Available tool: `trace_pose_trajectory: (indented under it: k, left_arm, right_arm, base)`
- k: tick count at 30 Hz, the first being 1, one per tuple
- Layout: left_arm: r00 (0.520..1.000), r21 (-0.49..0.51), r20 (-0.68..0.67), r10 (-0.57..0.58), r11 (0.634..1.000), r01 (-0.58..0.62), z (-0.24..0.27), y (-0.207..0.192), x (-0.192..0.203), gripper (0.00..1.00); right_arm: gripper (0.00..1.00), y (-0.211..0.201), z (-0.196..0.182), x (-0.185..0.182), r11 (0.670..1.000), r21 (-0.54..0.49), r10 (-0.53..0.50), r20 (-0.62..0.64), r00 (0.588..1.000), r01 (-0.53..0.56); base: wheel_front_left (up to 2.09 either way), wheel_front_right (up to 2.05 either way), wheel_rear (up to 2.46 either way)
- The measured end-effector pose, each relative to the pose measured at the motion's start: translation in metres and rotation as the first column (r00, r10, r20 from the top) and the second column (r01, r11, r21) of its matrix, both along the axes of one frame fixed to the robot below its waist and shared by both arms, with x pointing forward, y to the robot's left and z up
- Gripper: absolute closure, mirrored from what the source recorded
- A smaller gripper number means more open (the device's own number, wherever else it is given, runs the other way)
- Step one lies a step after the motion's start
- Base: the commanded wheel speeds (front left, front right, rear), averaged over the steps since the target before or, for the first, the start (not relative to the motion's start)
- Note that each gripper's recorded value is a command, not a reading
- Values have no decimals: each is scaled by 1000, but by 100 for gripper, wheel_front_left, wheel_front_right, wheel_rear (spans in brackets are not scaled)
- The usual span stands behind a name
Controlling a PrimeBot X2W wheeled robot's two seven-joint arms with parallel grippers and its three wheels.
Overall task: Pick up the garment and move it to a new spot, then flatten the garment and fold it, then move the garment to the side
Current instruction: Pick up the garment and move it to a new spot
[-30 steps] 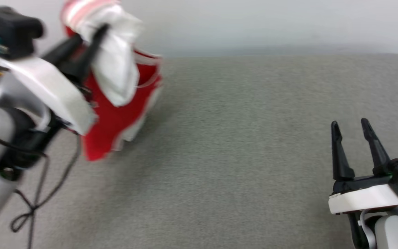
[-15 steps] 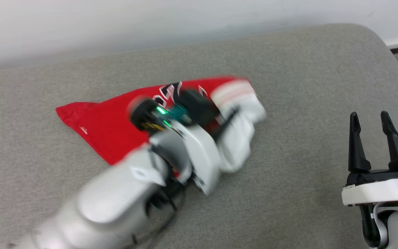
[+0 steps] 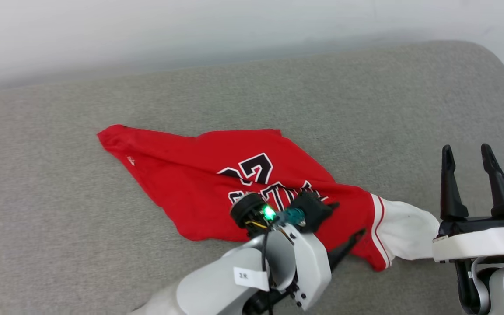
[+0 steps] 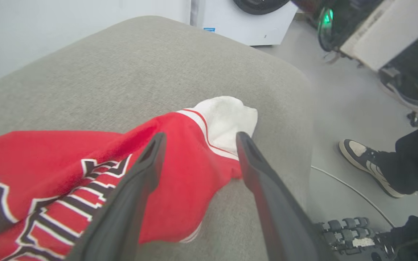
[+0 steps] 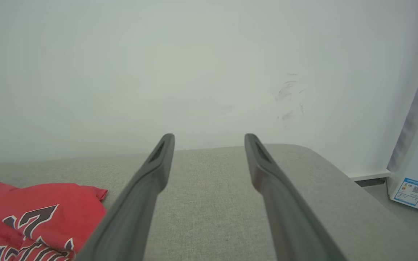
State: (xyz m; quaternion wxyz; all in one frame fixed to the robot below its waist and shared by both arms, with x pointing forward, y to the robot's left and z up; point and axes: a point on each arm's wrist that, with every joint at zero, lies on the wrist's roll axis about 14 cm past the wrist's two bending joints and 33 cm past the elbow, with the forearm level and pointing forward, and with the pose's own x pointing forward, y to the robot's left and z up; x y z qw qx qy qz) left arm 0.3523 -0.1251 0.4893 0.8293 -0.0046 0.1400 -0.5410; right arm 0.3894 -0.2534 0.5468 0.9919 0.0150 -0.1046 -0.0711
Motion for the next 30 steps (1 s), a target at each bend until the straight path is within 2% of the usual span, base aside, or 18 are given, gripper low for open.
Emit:
trace_pose_trajectory:
  k: [4, 7, 11, 13, 16, 22, 30]
  left_arm:
    - [987, -72, 66, 147, 987, -142, 26, 28, 28, 0]
    - [948, -127, 138, 286, 955, -270, 49, 64, 53, 0]
    - [851, -203, 220, 477, 875, -439, 74, 128, 75, 0]
    - [778, -237, 269, 567, 822, -517, 85, 163, 81, 0]
    - [686, -257, 313, 657, 754, -605, 93, 209, 78, 0]
    - [527, -318, 361, 769, 633, -706, 107, 271, 55, 0]
    - [452, -301, 315, 835, 539, -786, 72, 295, 17, 0]
  right_arm:
    - [0, 16, 4, 3, 999, -4, 47, 12, 999, -47]
    - [0, 32, 6, 5, 996, -4, 92, 19, 996, -92]
    - [0, 52, 12, 7, 989, -6, 149, 36, 988, -149]
    - [0, 61, 16, 9, 985, -8, 174, 50, 984, -174]
    - [0, 73, 18, 9, 978, -8, 209, 54, 976, -209]
    - [0, 94, 24, 9, 964, -12, 266, 74, 961, -266]
    - [0, 98, 18, 7, 960, -3, 280, 59, 958, -280]
  base:
    - [0, 0, 0]
    - [0, 0, 0]
    - [0, 0, 0]
    - [0, 0, 0]
    - [0, 0, 0]
    - [0, 0, 0]
    - [0, 0, 0]
